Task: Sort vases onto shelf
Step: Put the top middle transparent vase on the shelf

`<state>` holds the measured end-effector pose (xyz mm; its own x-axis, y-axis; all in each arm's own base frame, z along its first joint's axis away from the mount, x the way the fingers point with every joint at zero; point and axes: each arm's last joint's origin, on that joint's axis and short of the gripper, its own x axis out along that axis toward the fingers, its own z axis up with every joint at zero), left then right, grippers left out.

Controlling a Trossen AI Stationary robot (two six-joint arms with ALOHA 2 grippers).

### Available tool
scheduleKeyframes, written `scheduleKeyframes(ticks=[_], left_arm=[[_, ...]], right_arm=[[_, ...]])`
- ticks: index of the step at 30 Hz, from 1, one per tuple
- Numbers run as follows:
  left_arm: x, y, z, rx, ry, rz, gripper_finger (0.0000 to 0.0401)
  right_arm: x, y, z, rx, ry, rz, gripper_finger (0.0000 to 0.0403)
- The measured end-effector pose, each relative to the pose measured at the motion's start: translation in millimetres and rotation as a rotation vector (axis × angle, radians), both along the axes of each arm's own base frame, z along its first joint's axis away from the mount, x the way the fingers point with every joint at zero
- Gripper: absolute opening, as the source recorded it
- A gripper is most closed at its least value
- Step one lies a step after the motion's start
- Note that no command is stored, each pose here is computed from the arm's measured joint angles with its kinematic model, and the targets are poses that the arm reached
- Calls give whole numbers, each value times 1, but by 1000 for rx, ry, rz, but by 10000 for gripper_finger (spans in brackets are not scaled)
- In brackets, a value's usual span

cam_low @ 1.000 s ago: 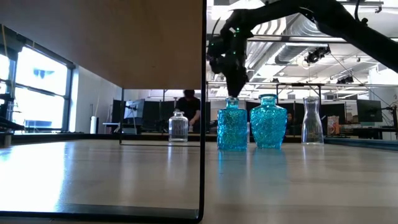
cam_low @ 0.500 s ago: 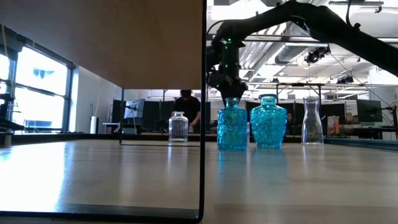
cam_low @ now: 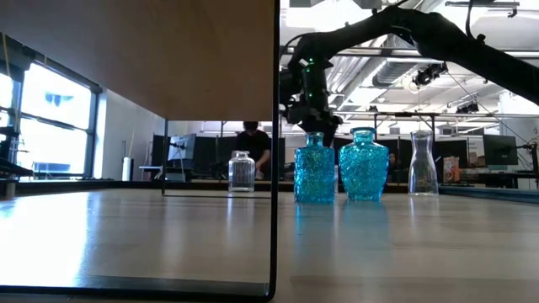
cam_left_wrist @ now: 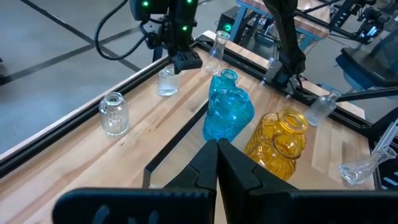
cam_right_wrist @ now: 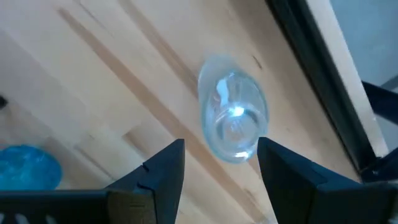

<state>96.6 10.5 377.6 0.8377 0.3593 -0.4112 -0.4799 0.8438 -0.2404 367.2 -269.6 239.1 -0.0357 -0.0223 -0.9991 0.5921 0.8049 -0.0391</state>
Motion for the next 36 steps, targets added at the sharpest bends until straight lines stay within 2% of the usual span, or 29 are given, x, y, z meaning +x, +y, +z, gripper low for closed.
scheduleKeyframes(ticks=[9,36], left_arm=[[0,0,0,22,8,-8,0],[0,0,0,21,8,-6,0]], right_arm=[[3,-1,0,12,-45,-23,186],[2,-7,-8,46,-53,-81,186]])
